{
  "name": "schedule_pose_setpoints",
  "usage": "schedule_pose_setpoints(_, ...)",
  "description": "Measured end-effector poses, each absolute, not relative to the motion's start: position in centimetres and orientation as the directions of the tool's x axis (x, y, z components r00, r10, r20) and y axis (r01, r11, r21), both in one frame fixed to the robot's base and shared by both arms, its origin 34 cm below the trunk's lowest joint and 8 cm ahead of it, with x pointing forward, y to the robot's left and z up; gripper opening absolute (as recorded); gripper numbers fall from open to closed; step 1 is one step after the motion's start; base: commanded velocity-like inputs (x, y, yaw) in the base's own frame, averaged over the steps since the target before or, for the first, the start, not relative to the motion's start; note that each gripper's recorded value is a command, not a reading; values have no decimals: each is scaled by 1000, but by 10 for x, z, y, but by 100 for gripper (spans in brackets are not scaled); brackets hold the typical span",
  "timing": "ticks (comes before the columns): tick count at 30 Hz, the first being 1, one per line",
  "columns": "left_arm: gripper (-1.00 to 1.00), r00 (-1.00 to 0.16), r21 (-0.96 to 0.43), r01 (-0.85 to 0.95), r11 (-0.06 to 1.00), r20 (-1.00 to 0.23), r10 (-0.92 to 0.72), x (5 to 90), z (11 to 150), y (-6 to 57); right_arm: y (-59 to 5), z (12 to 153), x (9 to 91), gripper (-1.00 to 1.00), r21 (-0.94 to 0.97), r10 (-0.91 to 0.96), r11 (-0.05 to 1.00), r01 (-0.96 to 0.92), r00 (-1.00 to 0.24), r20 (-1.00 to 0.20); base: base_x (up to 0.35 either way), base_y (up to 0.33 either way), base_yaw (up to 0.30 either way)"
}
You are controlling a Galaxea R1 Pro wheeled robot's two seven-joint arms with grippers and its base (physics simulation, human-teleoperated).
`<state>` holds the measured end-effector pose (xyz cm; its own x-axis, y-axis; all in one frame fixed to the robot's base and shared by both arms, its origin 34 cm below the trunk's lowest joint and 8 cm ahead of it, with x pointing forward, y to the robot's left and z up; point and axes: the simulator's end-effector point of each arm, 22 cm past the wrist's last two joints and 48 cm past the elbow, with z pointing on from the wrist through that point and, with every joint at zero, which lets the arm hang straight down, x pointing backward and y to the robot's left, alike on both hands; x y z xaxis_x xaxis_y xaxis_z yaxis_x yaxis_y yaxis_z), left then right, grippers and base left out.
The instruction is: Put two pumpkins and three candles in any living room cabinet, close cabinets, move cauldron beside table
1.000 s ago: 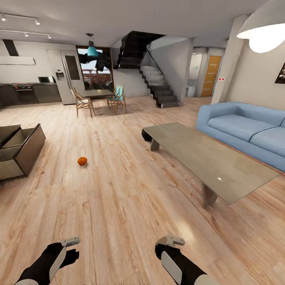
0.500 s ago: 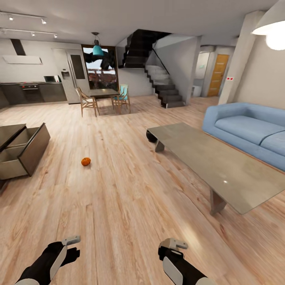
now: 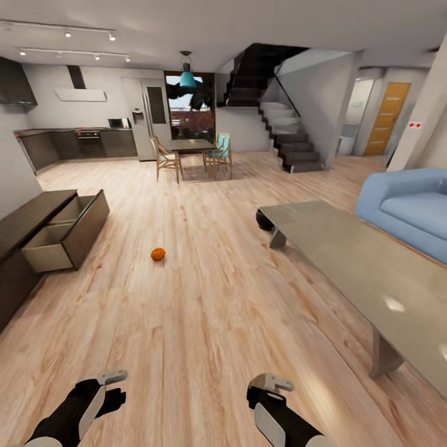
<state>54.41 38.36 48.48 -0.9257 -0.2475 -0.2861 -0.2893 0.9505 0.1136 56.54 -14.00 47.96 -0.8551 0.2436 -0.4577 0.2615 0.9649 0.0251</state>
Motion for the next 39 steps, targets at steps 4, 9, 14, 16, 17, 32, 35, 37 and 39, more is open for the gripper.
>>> schedule_pose_setpoints(4,100,-926,113,-289,951,-286,-247,544,485,383,-142,479,565,-100,24,245,964,264,-855,-458,316,-113,55)
schedule_pose_setpoints(9,100,-926,113,-289,951,-286,-247,544,485,383,-143,470,549,-100,15,245,964,265,-866,-437,310,-101,10)
schedule_pose_setpoints(14,100,-926,113,-289,951,-286,-247,544,485,383,-146,468,545,-100,8,241,964,264,-868,-434,309,-24,2)
schedule_pose_setpoints(16,100,-926,113,-289,951,-286,-247,544,485,383,-148,467,545,-100,6,242,964,266,-868,-434,309,-5,0)
schedule_pose_setpoints(17,100,-926,114,-289,951,-286,-247,544,485,383,-148,467,545,-100,5,242,964,266,-868,-434,309,-2,0)
schedule_pose_setpoints(32,100,-925,113,-289,951,-290,-247,545,485,383,-142,468,544,-100,12,242,965,262,-869,-431,316,0,158)
schedule_pose_setpoints(35,100,-925,113,-289,950,-290,-247,545,485,383,-142,468,544,-100,13,242,965,262,-869,-431,321,0,166)
schedule_pose_setpoints(37,100,-925,114,-290,950,-290,-247,545,485,384,-142,468,544,-100,13,242,965,263,-869,-431,321,0,67)
schedule_pose_setpoints(39,100,-925,113,-290,950,-290,-247,545,485,384,-142,468,544,-100,13,243,965,263,-869,-430,321,0,24)
